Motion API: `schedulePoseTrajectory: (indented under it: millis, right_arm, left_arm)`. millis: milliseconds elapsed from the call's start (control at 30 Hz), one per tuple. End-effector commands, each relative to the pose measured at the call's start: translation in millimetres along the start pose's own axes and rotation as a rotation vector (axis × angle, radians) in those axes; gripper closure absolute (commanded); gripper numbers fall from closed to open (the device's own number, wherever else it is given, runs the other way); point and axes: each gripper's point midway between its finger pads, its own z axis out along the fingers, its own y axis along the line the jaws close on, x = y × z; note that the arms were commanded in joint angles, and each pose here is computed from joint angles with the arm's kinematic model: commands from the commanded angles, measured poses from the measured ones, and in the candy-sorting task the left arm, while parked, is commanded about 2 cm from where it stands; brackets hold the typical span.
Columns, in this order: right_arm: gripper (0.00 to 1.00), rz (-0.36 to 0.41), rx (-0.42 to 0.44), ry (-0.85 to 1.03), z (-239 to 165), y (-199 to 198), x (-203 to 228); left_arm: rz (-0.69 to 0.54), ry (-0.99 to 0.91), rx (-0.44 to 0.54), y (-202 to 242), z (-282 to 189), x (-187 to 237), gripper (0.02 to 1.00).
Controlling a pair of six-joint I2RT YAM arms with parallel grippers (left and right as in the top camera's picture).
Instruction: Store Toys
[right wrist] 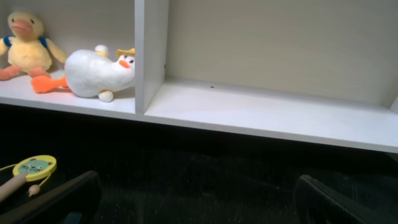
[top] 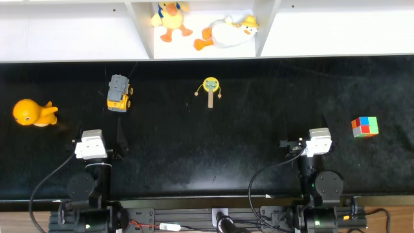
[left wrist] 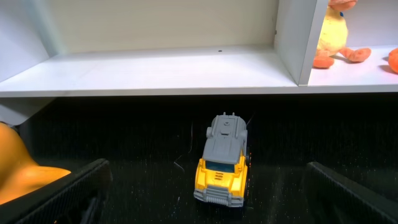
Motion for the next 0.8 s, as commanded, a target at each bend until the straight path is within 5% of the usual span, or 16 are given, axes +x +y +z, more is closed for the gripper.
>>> schedulePoseTrajectory:
  millis: [33,700,800]
  right_arm:
    - [0.005,0.008,-0.006,0.001,0.4,1.3,3.7]
    - [0.005,0.008,-0.006,0.001,0.4,1.3,3.7]
    - [0.005,0.008,-0.006,0.0,0.4,1.3,3.5]
  left_arm:
    - [0.01,-0.009,0.005,-0.3,-0.5,-0.8,0.023]
    - [0.004,-0.007,-0.023,4.7,-0.5,-0.7,0.02]
    - [-0.139,0.028,-0.003,1.5,-1.7,-4.1,0.023]
